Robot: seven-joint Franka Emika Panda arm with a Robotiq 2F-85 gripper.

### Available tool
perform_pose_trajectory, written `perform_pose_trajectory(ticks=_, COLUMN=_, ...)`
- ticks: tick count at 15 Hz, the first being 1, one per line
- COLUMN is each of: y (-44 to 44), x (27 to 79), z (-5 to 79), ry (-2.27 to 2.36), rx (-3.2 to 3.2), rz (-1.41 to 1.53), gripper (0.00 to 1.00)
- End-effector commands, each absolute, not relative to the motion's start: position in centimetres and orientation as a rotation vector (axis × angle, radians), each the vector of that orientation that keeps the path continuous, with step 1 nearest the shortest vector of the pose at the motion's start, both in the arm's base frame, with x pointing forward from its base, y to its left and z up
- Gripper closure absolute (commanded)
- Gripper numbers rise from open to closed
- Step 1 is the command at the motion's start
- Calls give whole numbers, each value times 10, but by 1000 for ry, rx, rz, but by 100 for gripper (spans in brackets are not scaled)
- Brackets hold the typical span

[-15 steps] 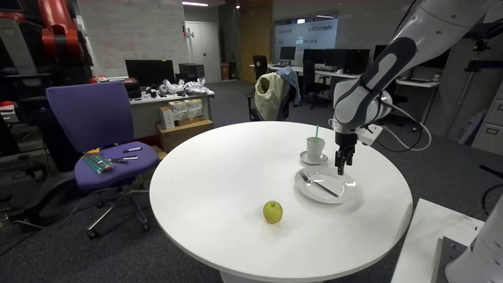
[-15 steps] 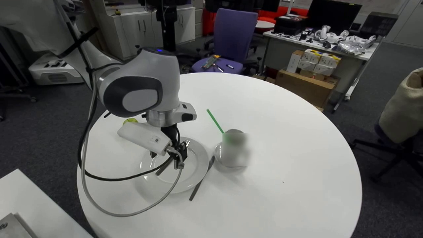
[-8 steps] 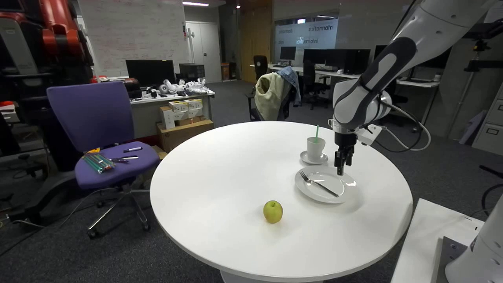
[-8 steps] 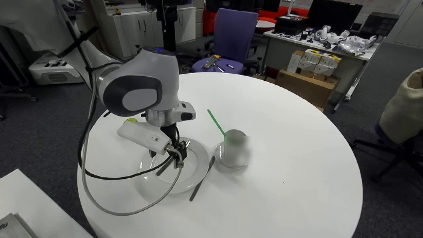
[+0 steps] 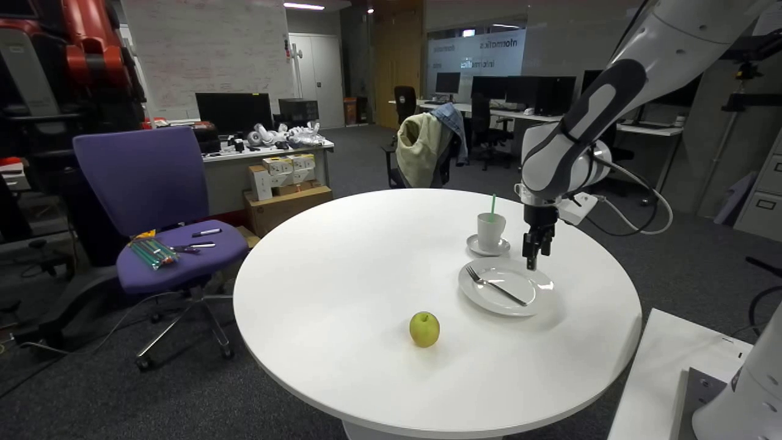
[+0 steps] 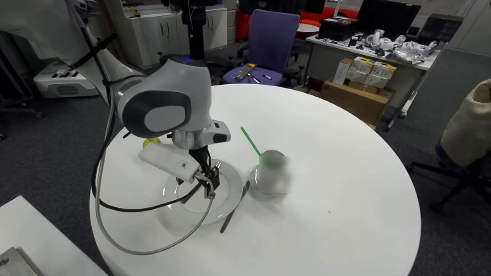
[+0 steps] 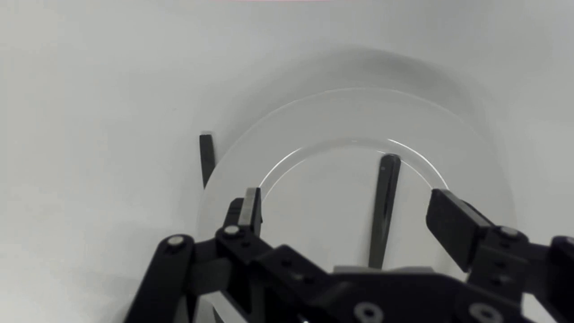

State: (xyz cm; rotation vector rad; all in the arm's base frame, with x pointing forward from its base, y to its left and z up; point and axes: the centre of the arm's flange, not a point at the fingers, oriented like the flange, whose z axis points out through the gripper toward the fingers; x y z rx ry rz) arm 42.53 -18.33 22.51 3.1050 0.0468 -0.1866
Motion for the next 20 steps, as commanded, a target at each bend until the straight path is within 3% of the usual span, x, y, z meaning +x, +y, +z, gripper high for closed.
perform_pose_trajectory(ticks=1, y=-224, x=428, z=241, ry=-93, rx=3103, rz=-84, gripper=0)
perform_pose_trajectory(ticks=5, y=-263, x=425, z=246, ry=-274, rx=3106, rz=-41, gripper=0)
perform_pose_trajectory(ticks=7, y=-278, x=422, z=243, ry=-345, rx=3109, rz=-41, gripper=26)
perform_pose_trajectory(ticks=11, y=-309, x=415, z=234, ry=-369, rx=3112, rz=-91, gripper=56)
perform_pose_trajectory(ticks=17, y=-353, x=423, z=224, ry=-5, rx=3147, rz=-256, gripper=60)
perform_pose_trajectory(ticks=19, y=-359, x=428, z=224, ry=96, rx=3150, rz=-263, gripper=58)
perform_pose_trajectory(ticks=20, y=-357, x=430, z=224, ry=124, rx=3140, rz=-243, gripper=50)
